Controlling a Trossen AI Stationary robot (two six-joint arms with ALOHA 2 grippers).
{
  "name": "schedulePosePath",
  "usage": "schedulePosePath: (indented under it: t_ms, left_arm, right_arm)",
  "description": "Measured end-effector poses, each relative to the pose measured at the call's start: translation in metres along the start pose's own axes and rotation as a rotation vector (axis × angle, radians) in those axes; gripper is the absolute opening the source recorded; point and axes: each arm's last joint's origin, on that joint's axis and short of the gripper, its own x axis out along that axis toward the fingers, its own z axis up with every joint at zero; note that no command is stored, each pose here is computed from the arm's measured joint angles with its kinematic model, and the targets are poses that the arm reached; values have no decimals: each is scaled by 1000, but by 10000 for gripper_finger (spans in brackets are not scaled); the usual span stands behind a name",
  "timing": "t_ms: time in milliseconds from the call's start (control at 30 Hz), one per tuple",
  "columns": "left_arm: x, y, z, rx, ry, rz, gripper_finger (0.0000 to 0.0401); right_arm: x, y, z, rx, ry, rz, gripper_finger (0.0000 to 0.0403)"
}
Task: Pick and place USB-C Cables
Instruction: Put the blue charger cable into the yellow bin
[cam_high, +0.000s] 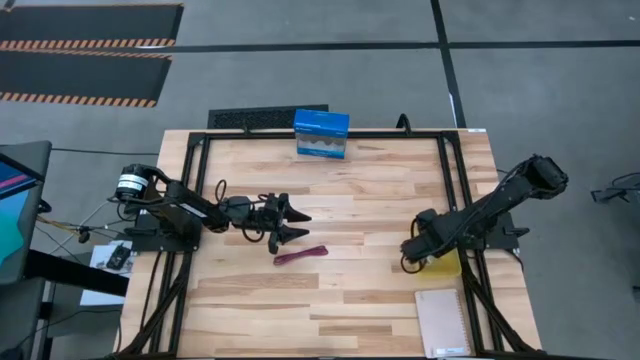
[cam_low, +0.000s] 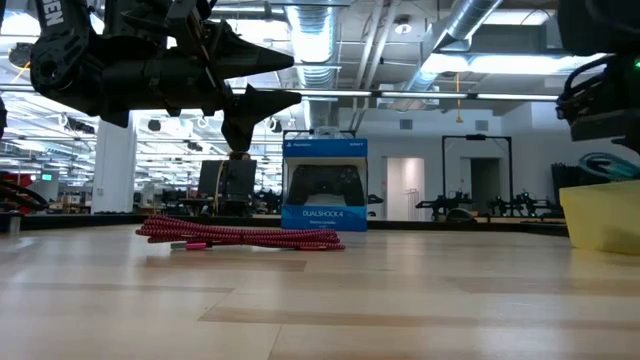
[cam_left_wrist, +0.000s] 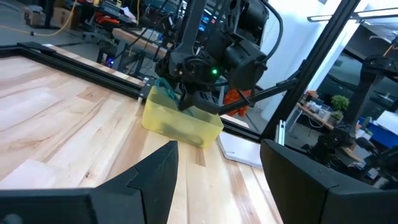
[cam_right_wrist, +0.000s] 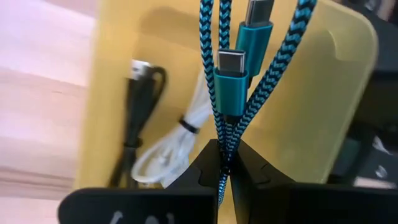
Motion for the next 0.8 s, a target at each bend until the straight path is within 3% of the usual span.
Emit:
schedulePosePath:
  t_ms: [600,800]
  left_arm:
    - [0,1,-2,-3,23,7,215]
    - [0,1,-2,-3,22,7,214]
  right_arm:
    - [1,0,-1,76,43,-14,31]
    - [25,0,-4,77,51,32,30]
